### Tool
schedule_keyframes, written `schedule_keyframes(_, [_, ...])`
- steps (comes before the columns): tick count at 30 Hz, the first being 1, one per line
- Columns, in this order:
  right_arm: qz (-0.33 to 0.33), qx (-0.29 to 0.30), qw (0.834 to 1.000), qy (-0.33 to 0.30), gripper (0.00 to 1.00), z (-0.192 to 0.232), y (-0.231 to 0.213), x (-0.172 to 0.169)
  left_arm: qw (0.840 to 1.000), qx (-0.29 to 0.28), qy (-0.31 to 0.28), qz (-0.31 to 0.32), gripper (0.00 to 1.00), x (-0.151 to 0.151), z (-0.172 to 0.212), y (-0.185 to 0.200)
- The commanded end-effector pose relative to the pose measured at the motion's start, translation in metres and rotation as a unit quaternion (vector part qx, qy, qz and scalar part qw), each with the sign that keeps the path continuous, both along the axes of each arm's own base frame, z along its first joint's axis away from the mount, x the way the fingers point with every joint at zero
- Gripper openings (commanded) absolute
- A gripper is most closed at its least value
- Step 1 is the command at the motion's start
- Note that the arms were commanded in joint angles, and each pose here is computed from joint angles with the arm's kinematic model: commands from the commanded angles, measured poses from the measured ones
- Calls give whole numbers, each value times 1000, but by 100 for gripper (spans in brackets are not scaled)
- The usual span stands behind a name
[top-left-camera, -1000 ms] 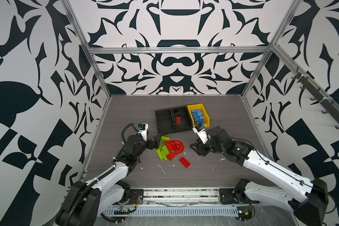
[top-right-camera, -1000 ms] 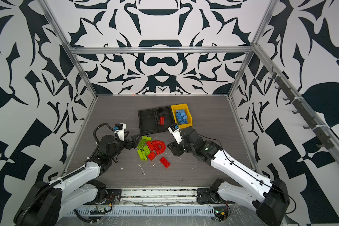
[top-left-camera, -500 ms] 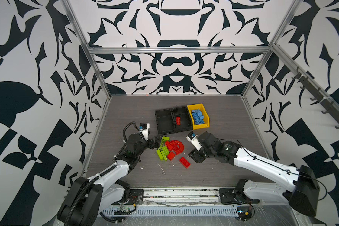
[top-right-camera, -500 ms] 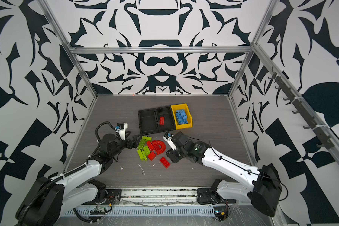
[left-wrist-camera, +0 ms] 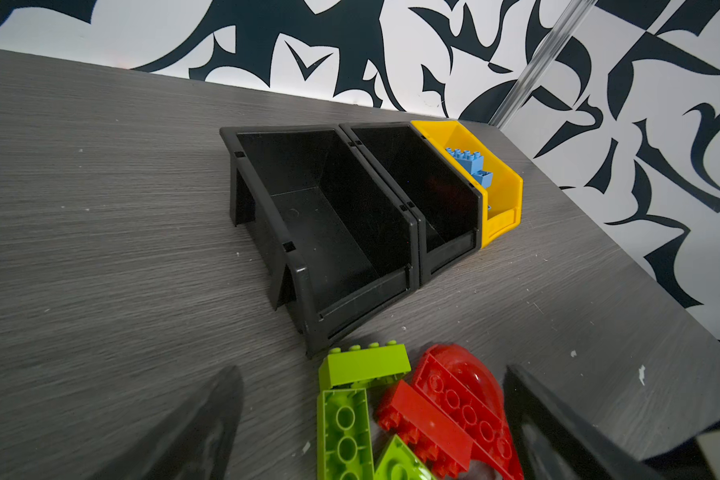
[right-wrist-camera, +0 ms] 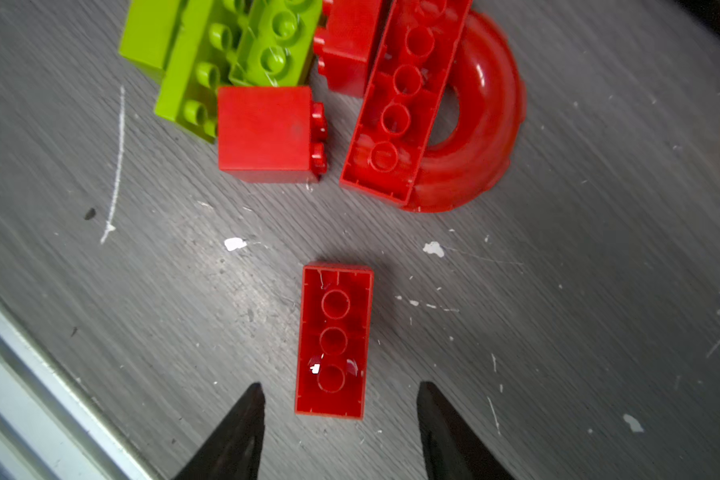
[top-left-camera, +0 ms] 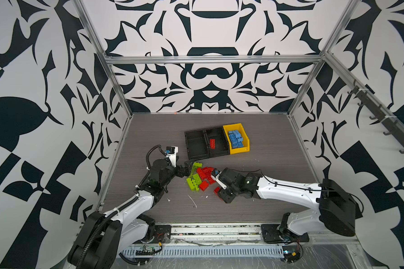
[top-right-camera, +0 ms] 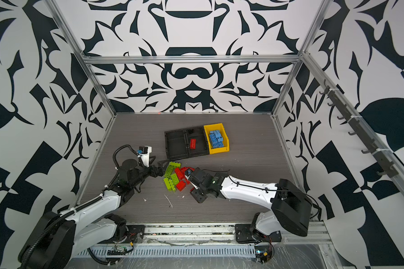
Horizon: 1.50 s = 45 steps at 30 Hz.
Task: Sort the legos into containers by color
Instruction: 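Lower the right gripper onto the red brick and close on it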
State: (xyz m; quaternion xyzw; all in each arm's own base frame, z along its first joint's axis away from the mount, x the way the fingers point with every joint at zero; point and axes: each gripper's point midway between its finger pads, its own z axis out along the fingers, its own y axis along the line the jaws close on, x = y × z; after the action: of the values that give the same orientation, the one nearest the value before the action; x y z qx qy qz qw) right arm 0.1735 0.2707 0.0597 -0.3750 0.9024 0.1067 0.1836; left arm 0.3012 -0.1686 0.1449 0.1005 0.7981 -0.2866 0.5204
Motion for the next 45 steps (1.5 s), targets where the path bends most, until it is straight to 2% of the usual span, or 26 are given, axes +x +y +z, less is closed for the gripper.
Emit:
schedule_keyframes(1, [-6, 16, 1000, -22, 61, 11, 11, 10, 1000, -14, -14, -7, 100, 3, 16, -5])
schedule_keyframes(13, [-6, -1, 1000, 6, 56, -22, 20, 10, 1000, -11, -14, -12, 100, 2, 16, -6])
schedule_keyframes(26, [-15, -19, 1000, -4, 38, -27, 11, 12, 1000, -9, -16, -8, 100, 2, 16, -5])
schedule_keyframes(30, [-16, -12, 1000, -12, 32, -22, 10, 13, 1000, -9, -16, -8, 100, 3, 17, -4])
schedule_keyframes(38, [-30, 1, 999, -22, 27, -11, 12, 17, 1000, -9, -19, -8, 100, 2, 18, -4])
schedule_keyframes(40, [-47, -7, 998, -32, 25, -3, 8, 23, 1000, -8, -19, -6, 100, 2, 18, -3])
schedule_keyframes(45, [-62, 23, 995, -74, 24, 41, 9, 43, 1000, -9, -20, -9, 100, 1, 19, -4])
